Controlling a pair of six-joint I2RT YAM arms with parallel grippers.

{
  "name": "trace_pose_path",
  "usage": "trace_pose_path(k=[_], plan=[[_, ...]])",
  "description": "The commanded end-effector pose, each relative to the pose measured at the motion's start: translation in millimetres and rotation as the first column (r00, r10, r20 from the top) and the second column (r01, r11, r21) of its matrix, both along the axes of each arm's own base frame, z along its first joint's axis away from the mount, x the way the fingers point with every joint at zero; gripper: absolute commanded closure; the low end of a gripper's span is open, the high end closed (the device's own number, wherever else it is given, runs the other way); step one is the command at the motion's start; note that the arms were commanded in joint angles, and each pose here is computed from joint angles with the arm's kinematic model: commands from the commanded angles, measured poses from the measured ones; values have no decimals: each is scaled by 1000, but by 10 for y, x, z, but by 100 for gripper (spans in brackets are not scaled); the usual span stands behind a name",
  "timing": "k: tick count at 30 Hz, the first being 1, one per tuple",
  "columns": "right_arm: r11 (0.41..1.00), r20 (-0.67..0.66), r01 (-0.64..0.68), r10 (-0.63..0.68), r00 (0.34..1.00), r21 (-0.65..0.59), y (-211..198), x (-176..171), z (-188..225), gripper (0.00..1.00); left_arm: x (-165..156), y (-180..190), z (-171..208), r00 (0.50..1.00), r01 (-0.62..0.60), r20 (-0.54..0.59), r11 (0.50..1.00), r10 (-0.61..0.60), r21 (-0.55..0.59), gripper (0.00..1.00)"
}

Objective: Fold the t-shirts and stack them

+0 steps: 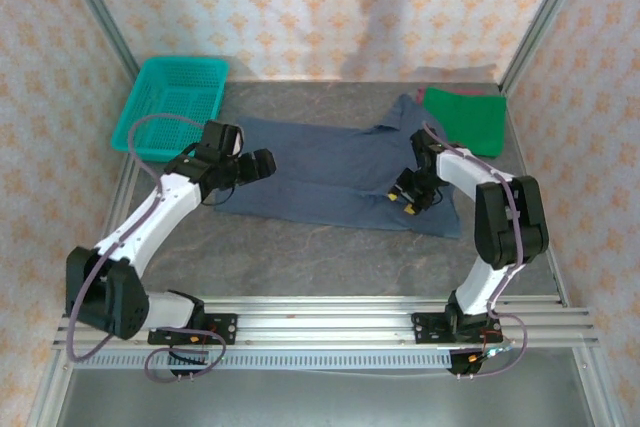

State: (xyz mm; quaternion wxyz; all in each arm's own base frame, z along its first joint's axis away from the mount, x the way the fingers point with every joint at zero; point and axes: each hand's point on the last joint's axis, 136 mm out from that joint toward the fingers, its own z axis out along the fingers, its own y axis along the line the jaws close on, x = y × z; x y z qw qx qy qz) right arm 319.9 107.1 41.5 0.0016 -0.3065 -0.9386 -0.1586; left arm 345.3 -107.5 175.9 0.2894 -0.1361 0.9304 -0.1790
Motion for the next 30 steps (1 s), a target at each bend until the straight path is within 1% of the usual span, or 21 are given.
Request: trace_pose_path(k=[1,7,9,11,14,17,24,30], plan=[[999,50,51,-52,997,11,3,187,-36,57,-38,6,241,998,17,64,1000,-18,4,10],[996,58,92,-91,994,-13,-116,262,-110,64,-209,102,355,996,1,85,1000,-2,23,10],[995,52,94,-92,994,-21,-139,272,-128,68,-258,129,348,997,-2,81,999,0,32,10],[995,48,93,-92,995,-23,-144,287,-138,74,-295,164,332,997,-12,77,999,8,44,10],[995,58,96,-94,994,-21,-139,333,-108,89,-331,184,322,997,-18,79,999,14,47,10],[996,81,92,-91,993,-9,-114,419,-22,100,-364,207,271,997,-24,69,998,20,55,10],[998,153,48,-55,987,48,21,768,240,100,-460,253,22,1000,-29,8,996,28,81,10],[995,184,-4,-15,983,102,180,1156,296,100,-561,252,-232,999,-20,-47,996,24,84,10]])
